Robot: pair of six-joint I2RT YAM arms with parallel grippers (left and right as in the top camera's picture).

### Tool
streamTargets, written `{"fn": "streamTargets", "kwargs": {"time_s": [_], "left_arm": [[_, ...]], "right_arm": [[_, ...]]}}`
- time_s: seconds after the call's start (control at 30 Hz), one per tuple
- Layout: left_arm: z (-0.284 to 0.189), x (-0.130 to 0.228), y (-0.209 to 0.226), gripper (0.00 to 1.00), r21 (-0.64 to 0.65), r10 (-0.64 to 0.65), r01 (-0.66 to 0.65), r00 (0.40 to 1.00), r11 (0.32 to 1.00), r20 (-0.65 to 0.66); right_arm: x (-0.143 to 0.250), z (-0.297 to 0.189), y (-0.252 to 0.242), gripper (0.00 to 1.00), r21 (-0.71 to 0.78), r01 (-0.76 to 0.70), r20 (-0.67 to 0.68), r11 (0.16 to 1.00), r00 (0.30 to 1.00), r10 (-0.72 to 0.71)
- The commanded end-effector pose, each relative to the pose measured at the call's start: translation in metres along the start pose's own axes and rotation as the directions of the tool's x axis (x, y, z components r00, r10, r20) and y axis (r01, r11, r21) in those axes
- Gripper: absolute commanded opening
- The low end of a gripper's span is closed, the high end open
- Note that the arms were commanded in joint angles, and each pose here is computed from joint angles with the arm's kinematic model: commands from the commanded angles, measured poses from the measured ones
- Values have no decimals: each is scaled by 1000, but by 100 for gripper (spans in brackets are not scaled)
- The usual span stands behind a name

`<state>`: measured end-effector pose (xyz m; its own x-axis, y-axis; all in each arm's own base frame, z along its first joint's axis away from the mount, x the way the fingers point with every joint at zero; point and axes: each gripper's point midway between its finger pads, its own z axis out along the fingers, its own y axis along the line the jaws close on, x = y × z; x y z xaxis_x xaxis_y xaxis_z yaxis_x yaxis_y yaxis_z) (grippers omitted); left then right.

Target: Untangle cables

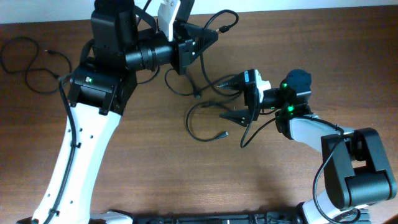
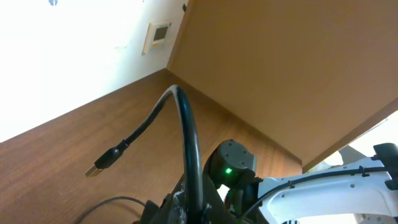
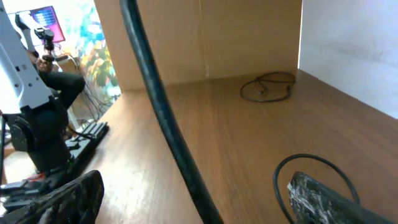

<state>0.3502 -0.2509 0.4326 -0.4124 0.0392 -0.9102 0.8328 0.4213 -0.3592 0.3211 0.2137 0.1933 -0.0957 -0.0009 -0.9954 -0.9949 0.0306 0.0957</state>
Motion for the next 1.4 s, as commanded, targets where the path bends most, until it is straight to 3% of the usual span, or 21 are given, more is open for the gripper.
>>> {"fn": "streamTargets", "kwargs": {"time_s": [0.0,0.2,0.27,0.3,0.37,0.4,0.47,0.57,0.67,0.7,0.73,0.77,0.83,1.0,1.07,1.13,1.2,1.27,1.37], "left_arm": [[-10,-10,-14,3,16,23,-23,999,1000,24],[-10,-9,-18,3,42,24,-24,1000,999,21],[-10,-9,-18,2,41,23,-24,1000,999,21],[-10,-9,-18,2,40,24,-25,999,999,21],[-10,-10,-17,2,37,26,-27,999,999,24],[-10,-10,-16,2,29,26,-26,999,999,25],[-10,-9,-8,4,-18,17,-17,1000,1000,23],[-14,8,29,10,-226,-56,50,998,973,-20],[-29,39,69,28,-458,-156,100,984,883,-84],[-31,46,75,35,-489,-176,106,979,866,-100],[-33,58,82,47,-522,-211,115,969,845,-128],[-31,66,85,53,-529,-235,124,961,839,-148],[-26,78,91,59,-534,-264,134,949,835,-174],[-7,118,107,75,-541,-369,177,890,822,-268],[3,146,111,81,-536,-440,216,834,816,-334],[8,173,118,87,-579,-556,293,754,761,-349],[11,196,124,91,-641,-680,376,658,669,-323],[13,230,131,98,-727,-822,452,500,516,-273],[22,265,137,99,-790,-900,466,364,398,-239]], "right_arm": [[1,-4,-4,93,6,35,0,999,999,-35],[1,-4,-7,69,21,35,0,999,999,-35],[1,-4,-7,56,21,35,0,999,999,-35],[1,-4,-7,44,21,35,0,999,999,-35],[1,-4,-7,9,21,35,1,999,999,-35],[1,-4,-7,4,20,35,1,999,999,-35],[1,-5,-7,4,21,35,1,999,999,-35],[-6,-13,-12,4,46,-36,15,998,999,36],[-16,-36,-24,4,93,-334,69,938,942,328],[-16,-41,-26,4,98,-428,86,899,903,421],[-15,-48,-27,4,85,-577,100,813,816,569],[-13,-52,-25,4,68,-663,96,745,748,657],[-11,-56,-21,4,47,-734,81,677,678,730],[-12,-56,-24,4,54,-749,96,661,663,743],[-12,-56,-26,4,59,-749,104,660,662,742],[-12,-56,-26,4,59,-749,104,660,662,742],[-12,-56,-26,4,59,-749,104,660,662,742],[-12,-56,-26,4,59,-749,104,660,663,742],[-12,-56,-26,4,59,-748,104,661,663,742]]}}
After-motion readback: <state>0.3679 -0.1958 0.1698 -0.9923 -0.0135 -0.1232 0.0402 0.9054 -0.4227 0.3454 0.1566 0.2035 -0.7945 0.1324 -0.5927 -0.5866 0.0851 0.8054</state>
